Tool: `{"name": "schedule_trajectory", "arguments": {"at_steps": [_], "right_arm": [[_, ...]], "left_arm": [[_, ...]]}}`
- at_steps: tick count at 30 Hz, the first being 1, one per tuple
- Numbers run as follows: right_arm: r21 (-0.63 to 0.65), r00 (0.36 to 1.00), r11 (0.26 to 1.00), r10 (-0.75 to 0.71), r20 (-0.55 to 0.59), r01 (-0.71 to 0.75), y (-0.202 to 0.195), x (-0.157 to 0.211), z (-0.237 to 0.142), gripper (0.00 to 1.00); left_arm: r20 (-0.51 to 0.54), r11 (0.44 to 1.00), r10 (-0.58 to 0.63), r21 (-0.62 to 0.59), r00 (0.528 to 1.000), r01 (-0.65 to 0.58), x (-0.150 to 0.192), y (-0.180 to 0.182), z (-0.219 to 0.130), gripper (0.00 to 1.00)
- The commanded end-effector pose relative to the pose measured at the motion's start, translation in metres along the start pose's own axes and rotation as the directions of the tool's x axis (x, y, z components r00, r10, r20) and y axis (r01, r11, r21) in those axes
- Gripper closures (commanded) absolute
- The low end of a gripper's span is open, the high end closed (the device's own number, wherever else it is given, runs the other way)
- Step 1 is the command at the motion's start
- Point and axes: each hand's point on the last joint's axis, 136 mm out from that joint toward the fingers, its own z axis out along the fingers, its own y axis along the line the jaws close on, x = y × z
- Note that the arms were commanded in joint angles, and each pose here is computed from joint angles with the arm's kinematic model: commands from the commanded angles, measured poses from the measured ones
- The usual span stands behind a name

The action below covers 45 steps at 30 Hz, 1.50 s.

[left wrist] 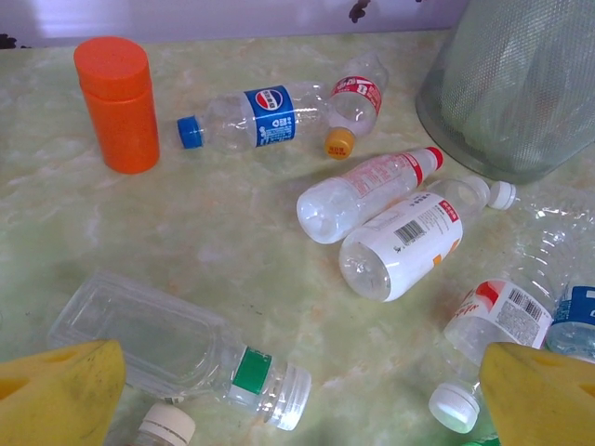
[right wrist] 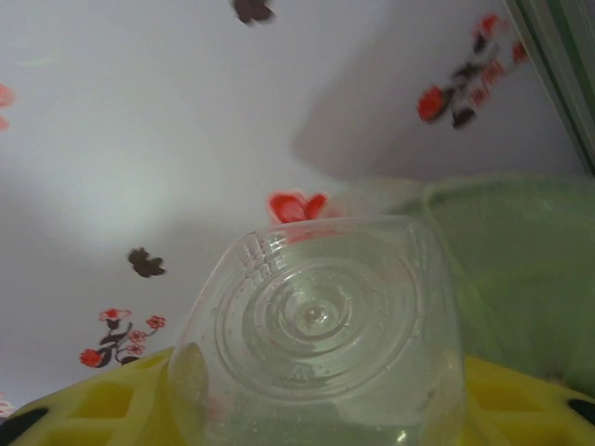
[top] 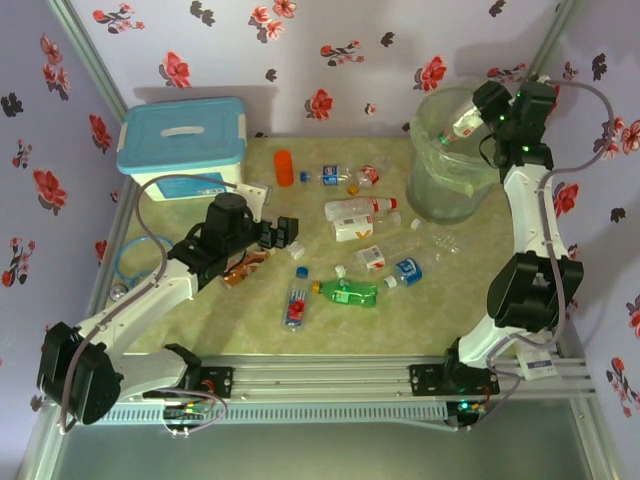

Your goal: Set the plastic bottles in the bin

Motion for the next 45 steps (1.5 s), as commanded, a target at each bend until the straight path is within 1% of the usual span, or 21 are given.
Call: {"name": "schedule_trajectory", "arguments": {"at_steps": [1,5,9,12,14,15,16,17,21,30,34,38,41,43,45], "right_arm": [[-0.023,0.993,0.993,0.117,0.002,-0.116,-0.009,0.001,0.014,0.57],[-0.005,0.974,0.976,0.218,-0.059,-0.218,-0.029,0.009,0.032,0.56],[0.055,0.968,0.971,0.237,-0.087,-0.232,-0.047,0.019,0.039,0.54],[0.071,0.962,0.968,0.248,-0.115,-0.241,-0.053,0.025,0.043,0.52],[0.084,0.958,0.967,0.250,-0.138,-0.241,-0.057,0.030,0.046,0.48],[0.086,0.957,0.968,0.248,-0.150,-0.237,-0.057,0.032,0.046,0.43],[0.093,0.957,0.968,0.244,-0.159,-0.231,-0.058,0.033,0.047,0.35],[0.102,0.956,0.969,0.240,-0.169,-0.225,-0.060,0.036,0.048,0.31],[0.111,0.955,0.972,0.227,-0.192,-0.209,-0.064,0.040,0.051,0.24],[0.120,0.960,0.975,0.206,-0.189,-0.185,-0.065,0.038,0.047,0.21],[0.109,0.967,0.982,0.173,-0.188,-0.155,-0.056,0.032,0.040,0.21],[0.085,0.970,0.991,0.123,-0.209,-0.108,-0.043,0.028,0.027,0.21],[0.059,0.973,0.997,0.056,-0.222,-0.044,-0.032,0.027,0.014,0.23],[0.033,0.969,0.999,-0.028,-0.246,0.037,-0.019,0.030,0.004,0.24],[-0.005,0.951,0.992,-0.119,-0.284,0.123,-0.003,0.039,-0.004,0.25]], "left_arm": [[0.011,1.000,-0.021,0.004,1.000,0.021,-0.006,0.000,0.002,0.02],[0.003,1.000,-0.019,0.002,1.000,0.019,-0.004,0.001,0.001,0.02],[0.000,1.000,-0.020,-0.002,1.000,0.020,-0.003,0.002,0.001,0.02],[-0.001,1.000,-0.028,-0.001,1.000,0.028,-0.002,0.002,0.004,0.02],[-0.002,1.000,-0.030,-0.002,1.000,0.030,-0.003,0.002,0.005,0.02],[-0.005,1.000,-0.030,-0.003,1.000,0.030,-0.003,0.002,0.006,0.02],[-0.006,1.000,-0.030,-0.003,1.000,0.030,-0.003,0.002,0.006,0.02],[-0.007,1.000,-0.031,-0.003,0.999,0.031,-0.003,0.002,0.007,0.02],[-0.010,0.999,-0.033,-0.004,0.999,0.033,-0.002,0.002,0.008,0.02],[-0.017,1.000,-0.029,-0.007,0.999,0.029,-0.004,0.002,0.010,0.02],[-0.025,1.000,-0.025,-0.007,0.999,0.025,-0.003,0.002,0.011,0.02],[-0.042,1.000,-0.027,-0.014,0.999,0.027,0.000,0.003,0.015,0.02],[-0.054,0.999,-0.032,-0.017,0.998,0.031,0.002,0.004,0.018,0.02],[-0.058,0.999,-0.032,-0.017,0.998,0.031,0.003,0.004,0.019,0.02],[-0.058,0.999,-0.031,-0.018,0.998,0.030,0.003,0.004,0.020,0.02]]}}
